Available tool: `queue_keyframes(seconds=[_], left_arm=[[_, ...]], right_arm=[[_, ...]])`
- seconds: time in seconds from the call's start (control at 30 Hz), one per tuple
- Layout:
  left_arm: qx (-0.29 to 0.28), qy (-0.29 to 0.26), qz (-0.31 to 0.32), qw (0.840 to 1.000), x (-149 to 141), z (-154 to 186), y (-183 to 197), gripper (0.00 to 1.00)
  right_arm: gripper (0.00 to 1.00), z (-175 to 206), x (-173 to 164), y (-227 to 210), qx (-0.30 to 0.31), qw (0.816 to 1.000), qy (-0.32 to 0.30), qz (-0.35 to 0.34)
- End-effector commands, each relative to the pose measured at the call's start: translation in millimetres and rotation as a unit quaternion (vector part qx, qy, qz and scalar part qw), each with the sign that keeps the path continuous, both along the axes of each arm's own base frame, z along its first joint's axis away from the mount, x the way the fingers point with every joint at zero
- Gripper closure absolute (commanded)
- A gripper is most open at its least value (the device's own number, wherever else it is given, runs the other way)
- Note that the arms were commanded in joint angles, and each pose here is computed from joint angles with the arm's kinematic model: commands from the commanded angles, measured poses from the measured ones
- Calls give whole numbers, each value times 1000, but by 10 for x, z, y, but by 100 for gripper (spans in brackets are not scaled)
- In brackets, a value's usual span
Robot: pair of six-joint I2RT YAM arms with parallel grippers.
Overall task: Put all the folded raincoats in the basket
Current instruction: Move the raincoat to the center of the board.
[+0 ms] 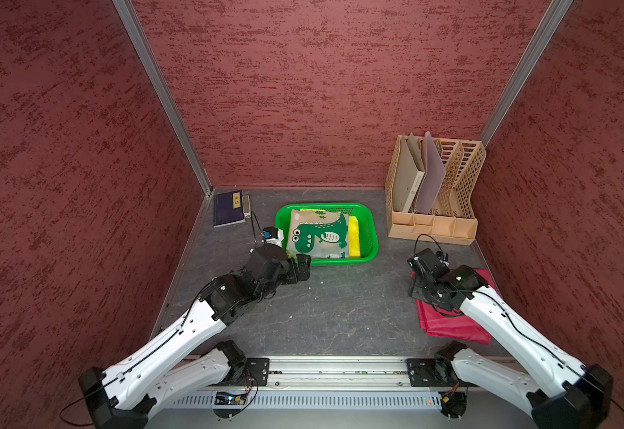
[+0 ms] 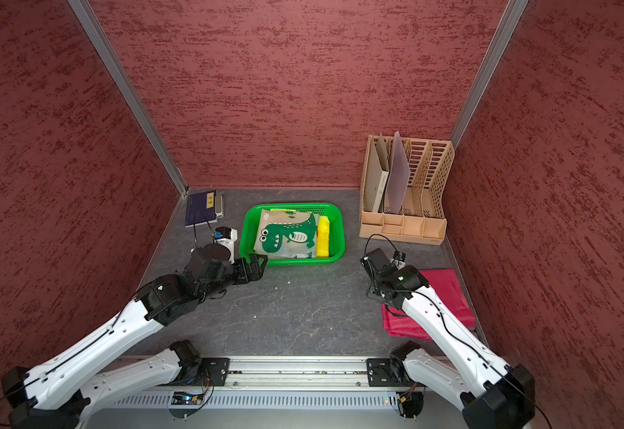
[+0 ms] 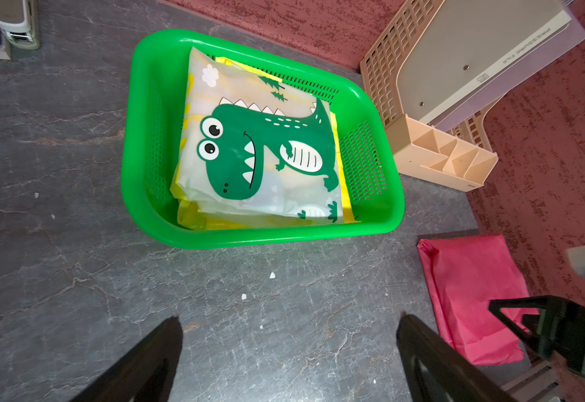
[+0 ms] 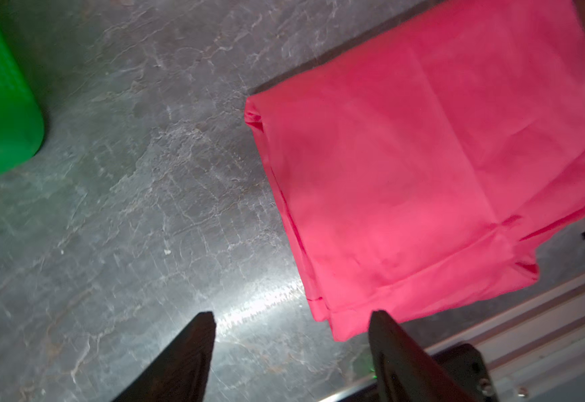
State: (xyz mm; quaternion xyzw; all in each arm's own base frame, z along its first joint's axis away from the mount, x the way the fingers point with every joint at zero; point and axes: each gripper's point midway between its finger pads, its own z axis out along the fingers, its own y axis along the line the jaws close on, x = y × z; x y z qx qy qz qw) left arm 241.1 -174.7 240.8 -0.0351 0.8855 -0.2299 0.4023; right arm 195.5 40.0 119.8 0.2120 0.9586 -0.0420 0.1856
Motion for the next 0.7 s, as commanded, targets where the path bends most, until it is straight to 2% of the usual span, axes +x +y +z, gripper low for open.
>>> queue_keyframes(seconds=[0.0, 0.1, 0.2, 0.37, 0.53, 0.67], left_arm=[[-16, -9, -15, 1000, 29, -9, -60, 0], [-20, -4, -19, 1000, 39, -73, -88, 0], [-27, 2, -26, 999, 51, -127, -129, 0], [-27, 7, -26, 999, 88, -213, -134, 0], [-22, 15, -25, 999, 109, -263, -83, 0], [-22, 22, -12, 999, 136, -326, 2, 0]], right_arm=[[21, -127, 203, 133, 76, 996, -29, -21], [20, -64, 255, -181, 13, 998, -38, -53], [17, -118, 313, -362, -15, 998, -3, -61], [17, -485, 476, -212, 51, 997, 21, -60], [17, -656, 453, -252, 38, 996, 40, -68], [19, -891, 412, -103, 73, 993, 78, -59]])
